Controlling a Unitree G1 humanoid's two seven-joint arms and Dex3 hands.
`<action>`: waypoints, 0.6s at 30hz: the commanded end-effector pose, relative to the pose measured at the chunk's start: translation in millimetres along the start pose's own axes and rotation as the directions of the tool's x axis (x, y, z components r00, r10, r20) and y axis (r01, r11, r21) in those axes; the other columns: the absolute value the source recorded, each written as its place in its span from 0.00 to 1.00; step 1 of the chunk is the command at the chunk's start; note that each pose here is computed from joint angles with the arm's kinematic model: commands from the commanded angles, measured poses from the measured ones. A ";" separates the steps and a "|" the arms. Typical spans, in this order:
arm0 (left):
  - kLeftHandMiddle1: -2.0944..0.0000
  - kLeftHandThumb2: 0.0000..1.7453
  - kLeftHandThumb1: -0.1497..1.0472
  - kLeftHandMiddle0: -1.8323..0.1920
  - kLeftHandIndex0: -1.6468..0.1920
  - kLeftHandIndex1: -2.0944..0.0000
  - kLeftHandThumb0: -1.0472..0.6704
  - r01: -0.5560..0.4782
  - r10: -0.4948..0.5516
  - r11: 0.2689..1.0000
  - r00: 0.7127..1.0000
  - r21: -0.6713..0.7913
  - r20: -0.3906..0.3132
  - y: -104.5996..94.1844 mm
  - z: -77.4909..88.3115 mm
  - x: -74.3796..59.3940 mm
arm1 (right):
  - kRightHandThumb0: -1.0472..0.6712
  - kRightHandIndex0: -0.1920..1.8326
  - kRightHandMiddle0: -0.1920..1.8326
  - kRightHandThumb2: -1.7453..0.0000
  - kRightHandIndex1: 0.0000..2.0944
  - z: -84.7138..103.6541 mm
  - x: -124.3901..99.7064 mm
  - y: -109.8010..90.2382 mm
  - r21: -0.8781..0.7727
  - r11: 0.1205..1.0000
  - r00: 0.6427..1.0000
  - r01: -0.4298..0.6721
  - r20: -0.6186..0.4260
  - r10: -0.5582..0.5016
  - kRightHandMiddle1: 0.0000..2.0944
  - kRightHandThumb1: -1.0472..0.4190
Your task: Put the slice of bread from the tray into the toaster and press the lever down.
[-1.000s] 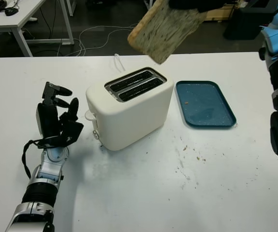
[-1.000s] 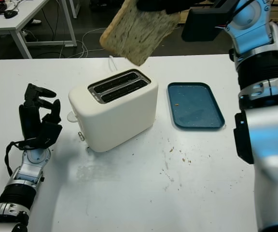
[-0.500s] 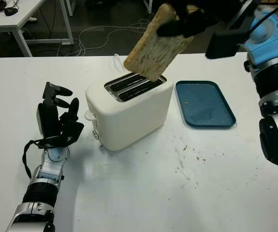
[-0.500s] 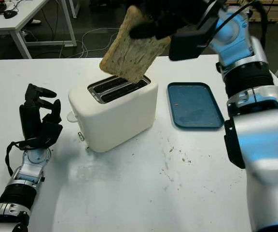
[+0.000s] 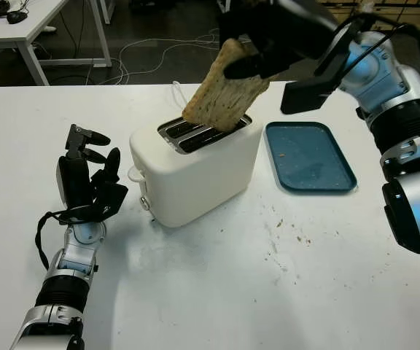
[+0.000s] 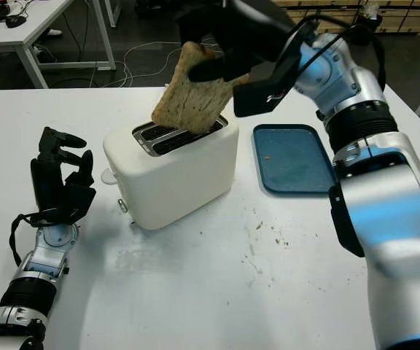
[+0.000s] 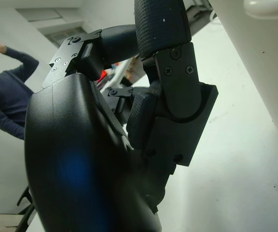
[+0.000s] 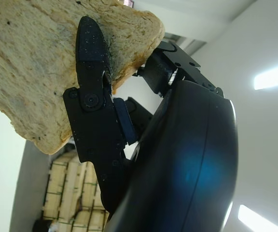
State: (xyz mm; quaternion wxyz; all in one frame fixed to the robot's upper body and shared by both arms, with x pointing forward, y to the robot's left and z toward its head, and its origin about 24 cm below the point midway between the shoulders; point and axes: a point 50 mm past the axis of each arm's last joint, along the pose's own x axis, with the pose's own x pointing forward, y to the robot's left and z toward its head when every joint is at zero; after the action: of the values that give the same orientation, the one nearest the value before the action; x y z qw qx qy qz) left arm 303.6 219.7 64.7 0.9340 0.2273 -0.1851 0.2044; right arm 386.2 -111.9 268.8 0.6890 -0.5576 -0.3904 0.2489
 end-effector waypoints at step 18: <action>0.17 0.33 0.89 0.67 0.74 0.19 0.00 0.001 -0.001 1.000 1.000 -0.012 0.014 -1.4 4.1 2.1 | 0.32 0.68 0.52 0.76 0.83 8.6 4.3 13.2 -0.235 0.963 0.986 -0.129 0.076 0.151 0.83 0.09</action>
State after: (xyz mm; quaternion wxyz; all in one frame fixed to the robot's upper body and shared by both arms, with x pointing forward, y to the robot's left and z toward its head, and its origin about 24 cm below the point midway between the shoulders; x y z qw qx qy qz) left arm 303.7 218.0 64.3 0.9350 0.2248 -0.1853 0.2024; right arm 384.1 -100.9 248.8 0.6006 -0.6356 -0.3976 0.2778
